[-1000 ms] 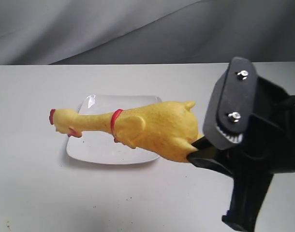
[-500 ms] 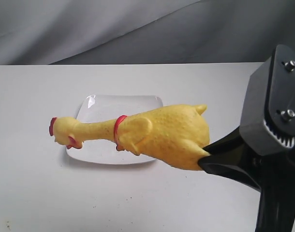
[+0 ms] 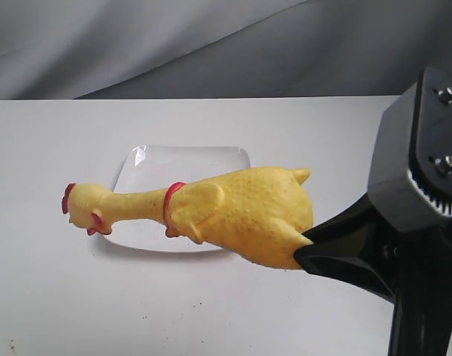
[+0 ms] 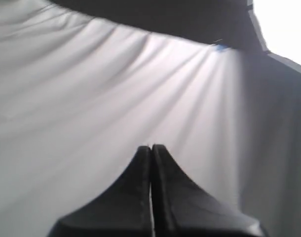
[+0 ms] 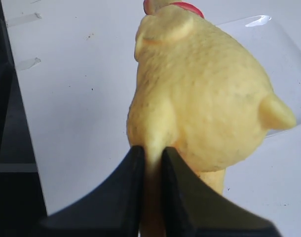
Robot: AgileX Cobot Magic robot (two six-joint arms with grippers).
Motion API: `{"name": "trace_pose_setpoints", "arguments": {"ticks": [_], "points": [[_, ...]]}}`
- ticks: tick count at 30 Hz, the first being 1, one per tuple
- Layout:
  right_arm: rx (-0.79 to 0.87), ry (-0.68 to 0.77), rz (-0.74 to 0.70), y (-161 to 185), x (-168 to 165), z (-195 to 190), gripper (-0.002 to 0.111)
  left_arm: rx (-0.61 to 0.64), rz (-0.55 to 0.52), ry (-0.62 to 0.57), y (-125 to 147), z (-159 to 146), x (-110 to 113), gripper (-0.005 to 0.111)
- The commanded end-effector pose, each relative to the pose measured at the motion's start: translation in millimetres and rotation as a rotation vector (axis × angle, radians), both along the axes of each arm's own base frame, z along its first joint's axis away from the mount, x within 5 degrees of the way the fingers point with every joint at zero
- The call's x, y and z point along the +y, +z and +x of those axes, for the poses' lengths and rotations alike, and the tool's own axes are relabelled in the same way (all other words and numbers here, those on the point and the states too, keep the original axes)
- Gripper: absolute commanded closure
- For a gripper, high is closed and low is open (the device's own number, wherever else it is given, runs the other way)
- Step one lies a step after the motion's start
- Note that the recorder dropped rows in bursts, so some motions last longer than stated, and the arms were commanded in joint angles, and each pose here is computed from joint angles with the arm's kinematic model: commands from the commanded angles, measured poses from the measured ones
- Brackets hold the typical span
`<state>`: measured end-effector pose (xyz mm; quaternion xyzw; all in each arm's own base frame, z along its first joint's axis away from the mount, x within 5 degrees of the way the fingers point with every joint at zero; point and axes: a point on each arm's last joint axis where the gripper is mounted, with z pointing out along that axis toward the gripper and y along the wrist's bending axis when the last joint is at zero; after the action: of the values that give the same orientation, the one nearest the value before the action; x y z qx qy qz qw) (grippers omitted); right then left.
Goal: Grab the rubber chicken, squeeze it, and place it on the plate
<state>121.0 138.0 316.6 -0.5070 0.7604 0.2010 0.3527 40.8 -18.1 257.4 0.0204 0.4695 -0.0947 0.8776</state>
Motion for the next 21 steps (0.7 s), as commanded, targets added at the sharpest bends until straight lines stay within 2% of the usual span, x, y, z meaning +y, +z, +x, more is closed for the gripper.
{"name": "trace_pose_setpoints", "arguments": {"ticks": [1,2,5,7,11,13,16,19,21], "points": [[-0.003,-0.009,0.03,2.9,0.6,-0.5,0.108,-0.074,0.177,-0.262,-0.5,-10.5,-26.6,0.106],[-0.001,-0.009,0.029,2.8,0.5,-0.6,0.108,-0.06,0.198,-0.3,-2.5,-11.3,-29.8,0.106],[0.001,-0.007,0.027,2.6,0.5,-0.8,0.108,-0.051,0.347,-0.357,-9.0,-14.5,-38.4,0.106],[0.001,-0.007,0.027,2.6,0.5,-0.8,0.108,-0.008,0.396,-0.391,-13.6,-12.0,-40.8,0.106],[0.001,-0.007,0.027,2.6,0.5,-0.8,0.108,0.058,0.39,-0.473,-16.4,-5.9,-42.7,0.106],[0.001,-0.007,0.027,2.6,0.5,-0.8,0.108,0.069,0.402,-0.488,-16.7,-1.8,-43.6,0.106],[0.001,-0.007,0.027,2.6,0.5,-0.8,0.108,0.151,0.412,-0.511,-19.0,7.7,-45.0,0.104],[0.001,-0.007,0.027,2.6,0.5,-0.8,0.108,0.225,0.436,-0.567,-4.5,19.8,-48.7,0.092],[0.002,-0.009,0.028,2.6,0.5,-0.8,0.108,0.282,0.466,-0.641,9.1,30.3,-53.3,0.076]]}}
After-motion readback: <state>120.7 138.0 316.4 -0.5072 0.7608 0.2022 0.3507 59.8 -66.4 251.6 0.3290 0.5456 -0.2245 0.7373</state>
